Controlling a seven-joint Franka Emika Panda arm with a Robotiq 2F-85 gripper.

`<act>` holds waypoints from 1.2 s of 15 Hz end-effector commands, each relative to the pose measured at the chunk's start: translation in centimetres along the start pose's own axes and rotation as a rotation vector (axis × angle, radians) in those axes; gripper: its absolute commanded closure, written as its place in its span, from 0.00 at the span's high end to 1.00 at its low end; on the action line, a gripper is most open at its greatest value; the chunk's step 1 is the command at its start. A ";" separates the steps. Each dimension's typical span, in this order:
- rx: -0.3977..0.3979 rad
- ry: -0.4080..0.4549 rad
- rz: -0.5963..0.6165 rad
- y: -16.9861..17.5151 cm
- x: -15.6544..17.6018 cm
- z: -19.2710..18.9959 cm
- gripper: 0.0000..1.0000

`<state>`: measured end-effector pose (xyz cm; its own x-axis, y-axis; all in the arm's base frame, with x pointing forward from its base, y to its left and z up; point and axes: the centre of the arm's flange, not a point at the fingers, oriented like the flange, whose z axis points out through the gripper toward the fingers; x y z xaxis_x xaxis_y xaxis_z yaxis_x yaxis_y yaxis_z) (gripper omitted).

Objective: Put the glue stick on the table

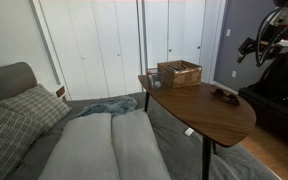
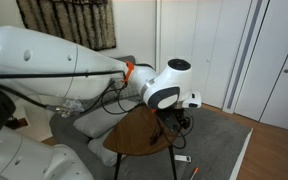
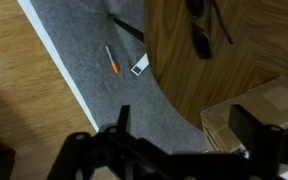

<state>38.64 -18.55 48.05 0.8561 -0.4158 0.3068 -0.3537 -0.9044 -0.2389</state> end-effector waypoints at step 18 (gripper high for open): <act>0.081 -0.004 -0.030 -3.7 1.4 -0.7 1.00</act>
<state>40.16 -17.74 49.44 0.8594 -0.4064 0.3102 -0.3336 -0.9056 -0.2621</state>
